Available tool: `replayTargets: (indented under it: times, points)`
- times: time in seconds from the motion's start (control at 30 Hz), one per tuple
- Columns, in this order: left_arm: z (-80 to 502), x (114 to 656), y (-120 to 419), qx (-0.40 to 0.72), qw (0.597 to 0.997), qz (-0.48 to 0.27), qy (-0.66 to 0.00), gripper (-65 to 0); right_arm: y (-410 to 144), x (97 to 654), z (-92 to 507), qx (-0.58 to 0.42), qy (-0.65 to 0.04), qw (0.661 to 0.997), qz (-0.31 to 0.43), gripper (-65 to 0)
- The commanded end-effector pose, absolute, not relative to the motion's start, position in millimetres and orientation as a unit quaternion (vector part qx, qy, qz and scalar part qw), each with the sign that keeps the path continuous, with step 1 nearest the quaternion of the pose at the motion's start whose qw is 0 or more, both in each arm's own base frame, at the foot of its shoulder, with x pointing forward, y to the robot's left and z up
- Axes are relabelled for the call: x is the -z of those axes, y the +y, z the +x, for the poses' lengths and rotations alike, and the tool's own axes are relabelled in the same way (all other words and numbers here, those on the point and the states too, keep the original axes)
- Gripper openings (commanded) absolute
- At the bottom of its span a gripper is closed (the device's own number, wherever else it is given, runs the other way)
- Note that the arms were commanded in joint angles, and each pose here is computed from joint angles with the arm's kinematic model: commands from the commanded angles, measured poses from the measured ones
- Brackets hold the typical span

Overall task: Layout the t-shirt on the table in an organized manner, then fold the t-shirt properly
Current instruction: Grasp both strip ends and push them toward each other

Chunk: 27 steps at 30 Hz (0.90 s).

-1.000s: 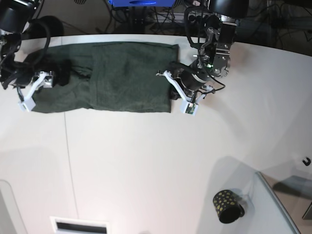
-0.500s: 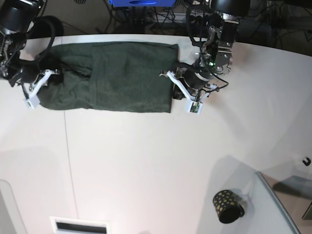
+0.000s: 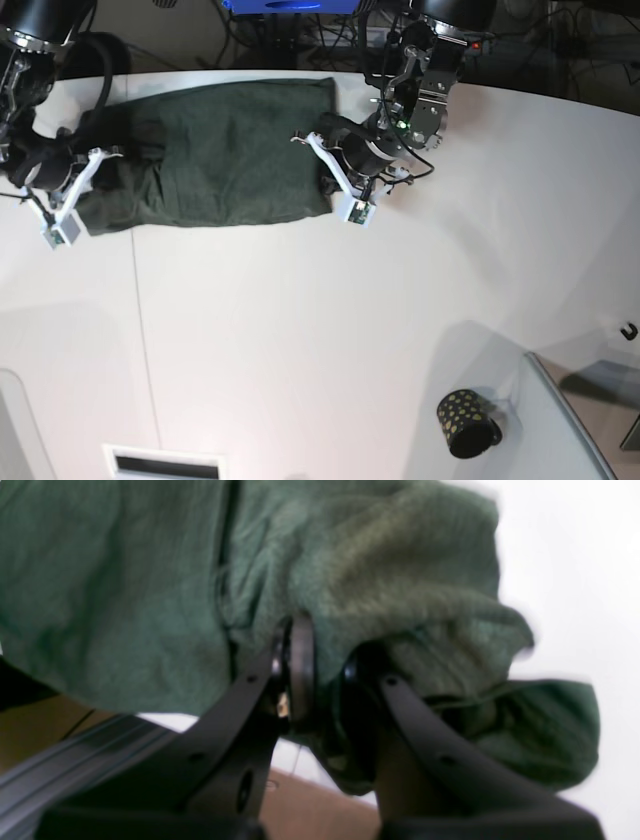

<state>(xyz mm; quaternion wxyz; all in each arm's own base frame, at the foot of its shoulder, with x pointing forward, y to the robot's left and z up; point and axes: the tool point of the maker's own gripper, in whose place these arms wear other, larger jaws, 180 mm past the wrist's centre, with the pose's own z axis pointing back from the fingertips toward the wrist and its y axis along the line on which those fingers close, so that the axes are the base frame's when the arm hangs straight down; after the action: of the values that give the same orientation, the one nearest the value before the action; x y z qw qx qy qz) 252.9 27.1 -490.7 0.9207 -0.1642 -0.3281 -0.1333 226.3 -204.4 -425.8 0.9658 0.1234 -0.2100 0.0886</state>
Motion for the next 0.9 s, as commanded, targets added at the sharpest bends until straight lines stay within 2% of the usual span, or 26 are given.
replayTargets:
  times: [0.0,0.37,0.87]
  points:
    - [258.3,485.3,24.7,0.134,0.917,-0.167,-0.336,-65.0,-202.8,412.8,235.6,-0.096,-0.233,0.960,0.120,-64.4]
    - [257.5,485.2,24.0,0.133,0.917,-0.169,-0.335,-65.0,-160.2,392.0,235.0,-0.141,-0.232,0.954,0.128,-64.4]
    - [263.5,471.2,16.6,0.136,0.909,-0.173,-0.354,-65.0,-73.0,386.1,235.0,-0.212,-0.239,0.926,0.200,-64.4]
